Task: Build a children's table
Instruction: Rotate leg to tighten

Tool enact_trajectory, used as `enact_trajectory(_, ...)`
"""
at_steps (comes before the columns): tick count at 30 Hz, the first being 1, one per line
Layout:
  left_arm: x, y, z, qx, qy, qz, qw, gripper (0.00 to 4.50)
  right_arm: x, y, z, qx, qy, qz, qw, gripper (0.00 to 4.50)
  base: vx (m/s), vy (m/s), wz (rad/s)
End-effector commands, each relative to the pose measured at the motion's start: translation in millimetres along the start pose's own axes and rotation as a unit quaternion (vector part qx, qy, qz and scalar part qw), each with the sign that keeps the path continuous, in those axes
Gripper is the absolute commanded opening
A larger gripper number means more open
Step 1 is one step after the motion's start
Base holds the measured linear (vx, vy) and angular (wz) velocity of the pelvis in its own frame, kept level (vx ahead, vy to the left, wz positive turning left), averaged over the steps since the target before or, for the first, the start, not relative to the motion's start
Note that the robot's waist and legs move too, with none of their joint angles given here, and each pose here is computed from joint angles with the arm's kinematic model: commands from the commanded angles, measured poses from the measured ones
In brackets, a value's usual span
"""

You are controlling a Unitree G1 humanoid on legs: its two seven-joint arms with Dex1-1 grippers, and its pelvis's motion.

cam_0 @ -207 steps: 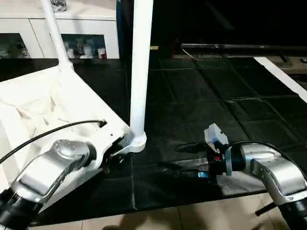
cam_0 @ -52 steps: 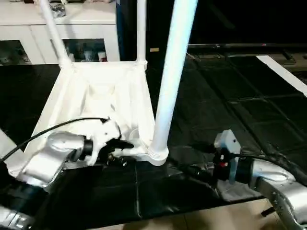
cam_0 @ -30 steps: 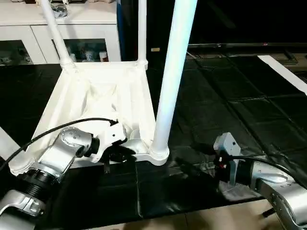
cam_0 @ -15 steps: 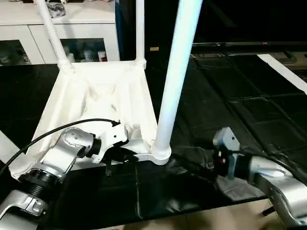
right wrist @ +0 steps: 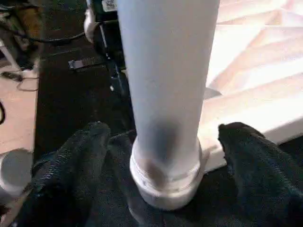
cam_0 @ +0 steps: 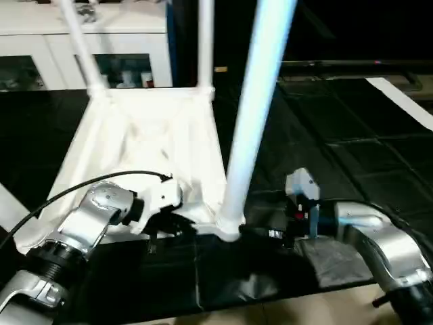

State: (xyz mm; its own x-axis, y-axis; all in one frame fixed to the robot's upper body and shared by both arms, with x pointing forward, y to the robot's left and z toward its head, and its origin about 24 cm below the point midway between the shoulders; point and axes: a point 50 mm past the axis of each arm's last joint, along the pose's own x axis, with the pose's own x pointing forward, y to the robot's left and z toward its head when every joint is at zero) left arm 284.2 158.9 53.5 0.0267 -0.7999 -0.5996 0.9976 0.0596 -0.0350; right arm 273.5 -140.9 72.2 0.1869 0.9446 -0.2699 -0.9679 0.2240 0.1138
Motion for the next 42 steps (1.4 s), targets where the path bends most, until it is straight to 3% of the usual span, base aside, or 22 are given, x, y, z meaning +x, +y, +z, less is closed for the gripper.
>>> enact_trajectory(1,12,-8.7,8.7,0.026,-0.015,-0.048,0.998,0.00,1.5,-4.1,-1.2,-0.007,0.011,0.013,1.000,3.74,0.000,0.000,0.00)
enact_trajectory(5,15,-11.2,6.9,0.033,-0.007,-0.055,0.998,0.00,6.3,-13.8,0.7,-0.003,0.019,0.044,0.999,3.44,0.000,0.000,0.00)
enact_trajectory(10,15,-11.3,6.9,0.033,-0.007,-0.055,0.998,0.00,7.3,-15.8,1.2,-0.002,0.018,0.056,0.998,3.16,0.000,0.000,0.00)
enact_trajectory(21,16,-10.9,6.5,0.036,-0.004,-0.051,0.998,0.00,13.1,-19.3,0.1,0.008,0.012,0.094,0.995,2.10,0.000,0.000,0.00)
enact_trajectory(31,20,-8.5,8.1,0.020,-0.011,-0.032,0.999,0.00,14.9,-16.5,-6.2,0.022,0.012,0.114,0.993,1.97,0.000,0.000,0.00)
enact_trajectory(35,32,9.0,24.2,-0.051,-0.069,0.060,0.995,0.00,15.6,-10.7,-13.1,0.041,-0.015,0.075,0.996,1.97,0.000,0.000,0.00)
enact_trajectory(36,32,9.0,24.2,-0.051,-0.069,0.060,0.995,0.00,15.6,-10.7,-13.1,0.041,-0.015,0.075,0.996,1.97,0.000,0.000,0.00)
enact_trajectory(38,36,18.2,37.2,-0.072,-0.095,0.092,0.989,0.00,23.8,-6.4,-17.7,0.072,-0.056,0.019,0.996,1.97,0.000,0.000,0.00)
enact_trajectory(42,39,24.7,48.9,-0.093,-0.122,0.116,0.981,0.00,32.6,-3.9,-24.1,0.089,-0.059,-0.029,0.994,1.96,0.000,0.000,0.00)
